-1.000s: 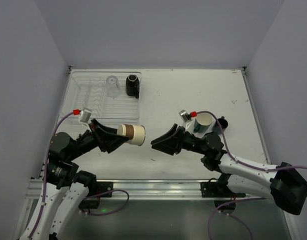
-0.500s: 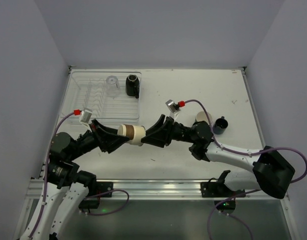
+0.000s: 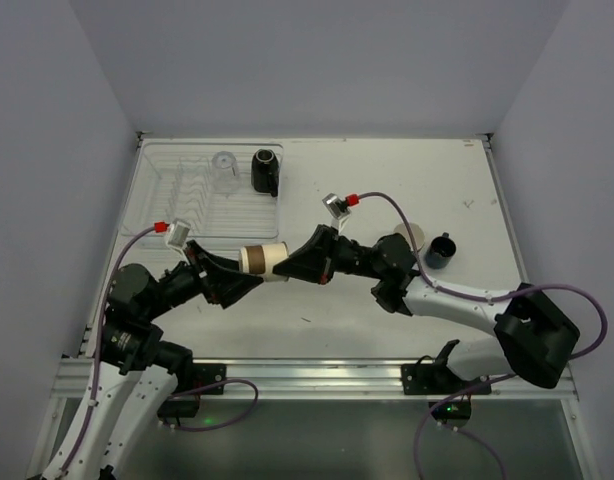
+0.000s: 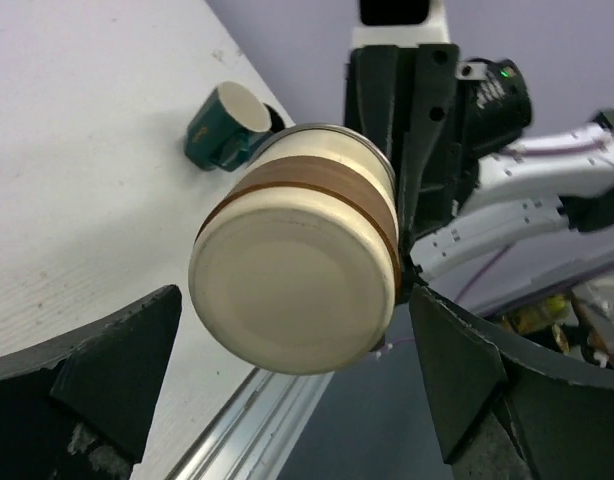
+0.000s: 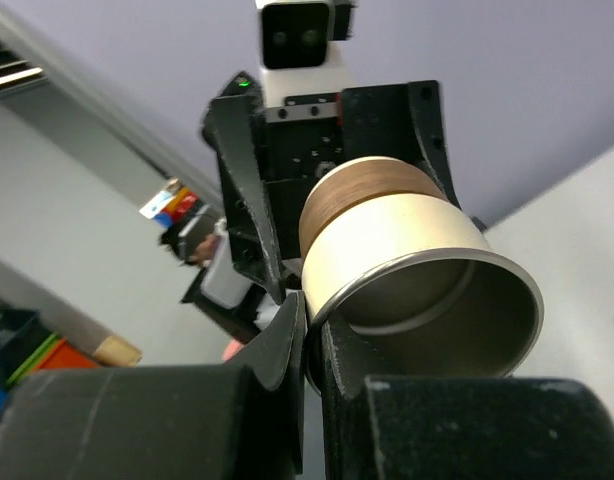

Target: Unload the cups from the dish rack

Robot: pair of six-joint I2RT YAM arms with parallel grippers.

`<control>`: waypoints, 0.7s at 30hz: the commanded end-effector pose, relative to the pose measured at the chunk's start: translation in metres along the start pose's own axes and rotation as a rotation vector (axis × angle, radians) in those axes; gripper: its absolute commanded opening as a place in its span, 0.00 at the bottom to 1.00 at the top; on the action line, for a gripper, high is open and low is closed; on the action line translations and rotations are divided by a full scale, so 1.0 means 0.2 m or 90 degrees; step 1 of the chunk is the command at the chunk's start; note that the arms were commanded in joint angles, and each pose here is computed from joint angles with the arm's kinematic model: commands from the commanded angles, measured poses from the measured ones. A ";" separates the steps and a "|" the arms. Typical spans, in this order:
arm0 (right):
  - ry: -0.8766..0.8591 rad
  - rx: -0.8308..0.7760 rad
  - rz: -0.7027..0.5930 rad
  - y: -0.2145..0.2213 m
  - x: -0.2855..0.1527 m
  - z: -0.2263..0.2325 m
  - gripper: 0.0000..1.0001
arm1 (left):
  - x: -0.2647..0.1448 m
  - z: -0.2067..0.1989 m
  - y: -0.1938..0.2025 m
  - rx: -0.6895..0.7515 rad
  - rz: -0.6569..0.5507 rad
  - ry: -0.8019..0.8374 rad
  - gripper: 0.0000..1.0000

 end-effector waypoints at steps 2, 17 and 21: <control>0.171 -0.047 -0.003 -0.12 0.02 0.00 0.00 | -0.04 0.03 -0.07 0.013 -0.067 -0.207 1.00; 0.972 -0.101 0.371 -0.21 -0.18 -0.26 0.00 | 0.00 0.13 -0.43 0.021 -0.228 -0.649 1.00; 1.082 -0.102 0.427 -0.20 -0.22 -0.30 0.00 | -0.02 0.13 -0.45 0.036 -0.250 -0.672 1.00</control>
Point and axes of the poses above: each gripper's point midway between its finger pads, its own x axis out along the fingers, its own z axis along the line the jaws close on, y = z × x, the point moved 10 cm from there along -x, back along the fingers, and after that the axes turned 12 degrees about -x, right-handed, at the moved point
